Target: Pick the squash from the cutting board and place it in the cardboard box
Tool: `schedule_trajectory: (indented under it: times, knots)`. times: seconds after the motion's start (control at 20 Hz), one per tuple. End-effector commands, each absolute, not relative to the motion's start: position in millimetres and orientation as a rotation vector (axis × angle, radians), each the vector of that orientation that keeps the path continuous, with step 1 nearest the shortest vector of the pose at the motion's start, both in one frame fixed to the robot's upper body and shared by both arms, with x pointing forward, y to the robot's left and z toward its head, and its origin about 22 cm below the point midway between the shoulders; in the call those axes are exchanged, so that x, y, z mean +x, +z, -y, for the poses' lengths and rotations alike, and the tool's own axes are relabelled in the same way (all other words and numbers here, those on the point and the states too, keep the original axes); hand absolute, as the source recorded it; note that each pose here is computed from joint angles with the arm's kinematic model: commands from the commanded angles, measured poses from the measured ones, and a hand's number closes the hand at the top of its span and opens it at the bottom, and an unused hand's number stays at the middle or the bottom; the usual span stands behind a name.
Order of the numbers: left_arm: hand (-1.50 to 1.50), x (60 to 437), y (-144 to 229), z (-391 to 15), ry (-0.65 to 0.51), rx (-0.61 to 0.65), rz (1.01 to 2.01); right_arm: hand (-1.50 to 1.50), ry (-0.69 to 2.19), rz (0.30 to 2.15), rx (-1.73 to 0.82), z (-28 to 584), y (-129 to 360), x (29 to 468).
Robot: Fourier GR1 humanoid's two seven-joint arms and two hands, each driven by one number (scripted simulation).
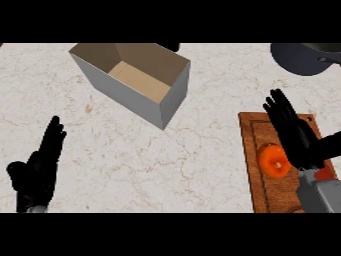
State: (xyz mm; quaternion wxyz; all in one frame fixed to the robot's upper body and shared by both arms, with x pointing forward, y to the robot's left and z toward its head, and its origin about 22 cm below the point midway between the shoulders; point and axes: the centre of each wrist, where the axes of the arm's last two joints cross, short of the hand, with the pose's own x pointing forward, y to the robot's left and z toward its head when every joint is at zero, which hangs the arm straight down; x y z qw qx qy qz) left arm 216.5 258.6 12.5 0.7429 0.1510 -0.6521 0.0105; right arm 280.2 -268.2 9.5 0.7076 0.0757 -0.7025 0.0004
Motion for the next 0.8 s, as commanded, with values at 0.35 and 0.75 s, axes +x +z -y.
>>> schedule_trajectory:
  times: [0.35,0.75]
  knots:
    - [0.00,218.6,12.7,-289.3,-0.106,0.460,1.421,1.50,0.375,2.264,-0.604,319.3,126.6,291.1]
    - [0.00,247.5,12.8,-284.2,-0.182,0.390,1.444,-1.50,0.116,2.416,-0.538,298.0,43.8,240.8]
